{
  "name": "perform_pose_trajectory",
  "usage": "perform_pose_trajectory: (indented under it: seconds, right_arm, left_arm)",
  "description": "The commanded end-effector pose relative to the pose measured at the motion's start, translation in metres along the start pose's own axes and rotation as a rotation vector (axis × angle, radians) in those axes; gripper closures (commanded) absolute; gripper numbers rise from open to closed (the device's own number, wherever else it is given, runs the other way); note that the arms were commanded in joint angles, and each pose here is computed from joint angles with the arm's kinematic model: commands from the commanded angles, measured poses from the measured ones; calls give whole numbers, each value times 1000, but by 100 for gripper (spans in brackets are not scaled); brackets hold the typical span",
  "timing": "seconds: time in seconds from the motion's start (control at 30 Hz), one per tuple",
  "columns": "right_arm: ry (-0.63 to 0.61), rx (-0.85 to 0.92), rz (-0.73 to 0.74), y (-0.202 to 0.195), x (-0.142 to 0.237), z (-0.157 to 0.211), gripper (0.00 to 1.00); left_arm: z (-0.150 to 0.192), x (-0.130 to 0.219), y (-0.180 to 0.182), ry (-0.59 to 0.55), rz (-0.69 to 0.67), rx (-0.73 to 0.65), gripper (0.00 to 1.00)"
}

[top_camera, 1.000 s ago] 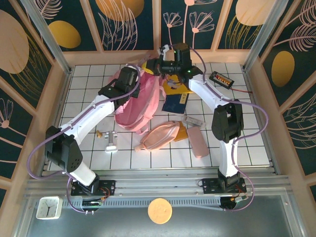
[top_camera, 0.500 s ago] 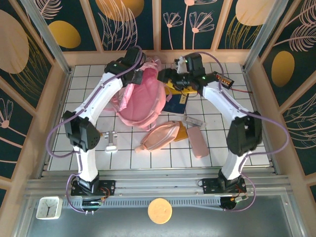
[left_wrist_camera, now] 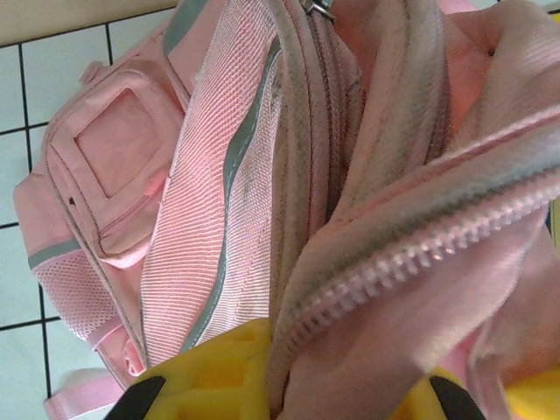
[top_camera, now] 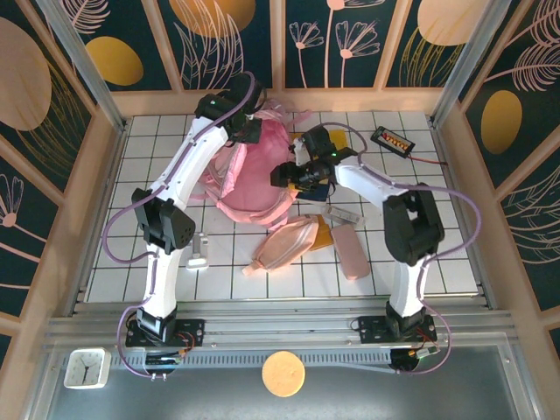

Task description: Pack the student bag

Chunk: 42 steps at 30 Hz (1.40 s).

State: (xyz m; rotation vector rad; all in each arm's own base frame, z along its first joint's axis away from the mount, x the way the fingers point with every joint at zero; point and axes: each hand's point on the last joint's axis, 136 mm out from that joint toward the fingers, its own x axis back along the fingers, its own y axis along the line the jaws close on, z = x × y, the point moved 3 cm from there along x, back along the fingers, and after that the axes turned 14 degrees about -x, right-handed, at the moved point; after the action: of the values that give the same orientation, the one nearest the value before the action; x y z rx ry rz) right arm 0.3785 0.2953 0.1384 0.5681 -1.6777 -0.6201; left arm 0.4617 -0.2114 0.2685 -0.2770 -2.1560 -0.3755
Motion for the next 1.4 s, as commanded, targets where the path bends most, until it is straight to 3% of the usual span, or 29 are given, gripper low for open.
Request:
perform_pose_trajectory:
  seconds: [0.0,0.03,0.1,0.13,0.27,0.37,0.47,0.6,0.77,1.0,1.37]
  right_arm:
    - [-28,9,96,-32,-18,-17,64]
    - [-32,0,100,-39,-21,-21,73]
    - [-25,16,49,-38,-28,-27,74]
    - [-24,34,26,-33,-26,-29,70]
    - [-80,104,-55,4,14,-34,33]
    - [-141,75,-73,6,59,-37,25]
    - [-188,-40,-45,-28,95,-46,25]
    - [-279,-261,12,-104,124,-60,25]
    - [-356,-508,-122,-165,125,-77,24]
    - [-378,-584,-213,-194,100,-105,24]
    - [-384,-639,-204,-210,64,-144,26]
  left_arm:
    - [-1,21,13,-12,-43,51,100]
    - [2,23,17,-6,-65,48,100]
    - [11,25,28,19,-111,42,100]
    - [16,26,33,34,-131,40,100]
    - [35,20,40,71,-149,45,100]
    - [42,11,39,78,-134,55,100]
    - [44,-2,33,86,-108,52,100]
    - [40,-14,26,83,-71,47,100]
    - [35,-19,22,80,-53,31,100]
    - [39,-21,21,95,-48,17,100]
    - [44,-27,18,110,-38,10,100]
